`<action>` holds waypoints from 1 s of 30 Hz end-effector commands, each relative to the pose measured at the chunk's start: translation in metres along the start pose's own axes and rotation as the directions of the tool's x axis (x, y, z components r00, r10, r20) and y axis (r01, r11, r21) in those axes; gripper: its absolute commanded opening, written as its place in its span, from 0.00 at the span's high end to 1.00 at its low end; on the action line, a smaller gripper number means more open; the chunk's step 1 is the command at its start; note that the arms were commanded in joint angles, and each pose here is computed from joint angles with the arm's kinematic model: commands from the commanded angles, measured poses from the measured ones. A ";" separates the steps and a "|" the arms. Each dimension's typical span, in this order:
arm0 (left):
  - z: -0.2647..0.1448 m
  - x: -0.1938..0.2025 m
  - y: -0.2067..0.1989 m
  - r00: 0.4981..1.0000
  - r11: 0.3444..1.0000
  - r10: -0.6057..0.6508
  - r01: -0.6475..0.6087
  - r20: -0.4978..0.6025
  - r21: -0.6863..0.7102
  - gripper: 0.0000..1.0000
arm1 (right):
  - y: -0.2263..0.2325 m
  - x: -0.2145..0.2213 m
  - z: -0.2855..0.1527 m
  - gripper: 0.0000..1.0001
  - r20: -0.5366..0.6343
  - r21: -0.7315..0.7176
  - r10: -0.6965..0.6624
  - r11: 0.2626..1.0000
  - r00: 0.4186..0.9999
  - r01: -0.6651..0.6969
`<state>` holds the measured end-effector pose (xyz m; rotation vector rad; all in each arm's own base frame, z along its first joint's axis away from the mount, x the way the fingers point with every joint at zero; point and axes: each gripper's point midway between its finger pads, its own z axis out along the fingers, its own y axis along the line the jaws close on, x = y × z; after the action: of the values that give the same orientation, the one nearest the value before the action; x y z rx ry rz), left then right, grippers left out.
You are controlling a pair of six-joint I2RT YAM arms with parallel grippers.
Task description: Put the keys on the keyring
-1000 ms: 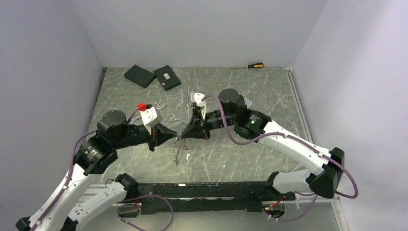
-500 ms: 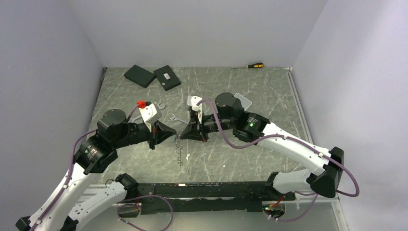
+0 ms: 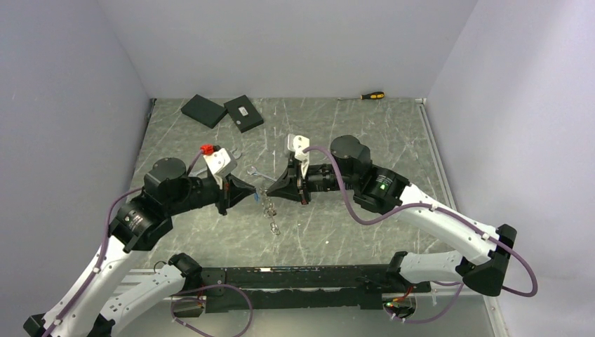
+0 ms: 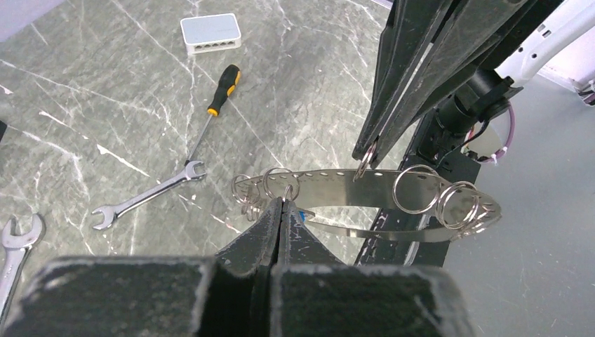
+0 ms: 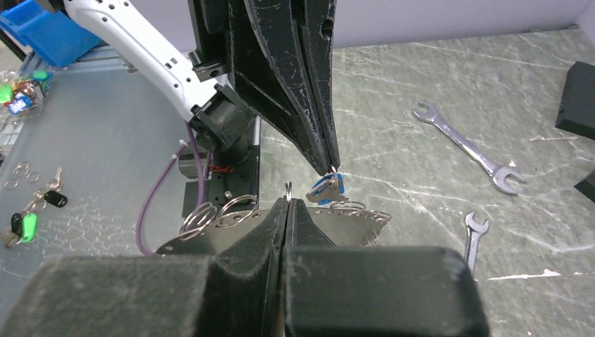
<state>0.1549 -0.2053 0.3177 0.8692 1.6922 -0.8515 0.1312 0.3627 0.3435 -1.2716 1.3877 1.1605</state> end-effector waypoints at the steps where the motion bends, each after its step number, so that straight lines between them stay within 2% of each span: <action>1: -0.002 -0.014 0.003 0.999 1.000 -0.007 0.008 0.033 -0.024 1.00 | -0.001 -0.032 -0.007 1.00 0.102 0.031 -0.064 0.998 0.993 0.062; 6: -0.002 -0.019 -0.003 0.996 0.997 -0.075 0.075 0.041 -0.005 1.00 | -0.023 -0.028 -0.003 1.00 0.077 0.164 -0.070 0.985 0.995 0.056; 11: 0.002 -0.015 -0.005 0.980 0.980 -0.199 0.199 0.006 -0.009 1.00 | -0.034 -0.015 0.007 1.00 0.050 0.261 -0.155 0.956 0.987 0.137; 14: 0.004 -0.014 -0.006 0.969 0.969 -0.248 0.248 -0.010 -0.016 1.00 | -0.032 -0.005 0.013 1.00 0.047 0.256 -0.218 0.946 0.975 0.199; 20: 0.001 -0.014 -0.007 0.967 0.967 -0.255 0.256 0.016 -0.016 1.00 | -0.020 -0.005 0.008 1.00 0.159 0.284 -0.387 0.899 0.908 0.333; 30: -0.005 -0.002 -0.003 0.966 0.965 -0.258 0.256 -0.025 -0.059 1.00 | -0.016 -0.009 -0.005 1.00 0.185 0.364 -0.456 0.855 0.871 0.370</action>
<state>0.1513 -0.2091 0.3191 0.6544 1.8631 -0.9904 0.1461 0.3660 0.2958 -1.2084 1.1519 0.7780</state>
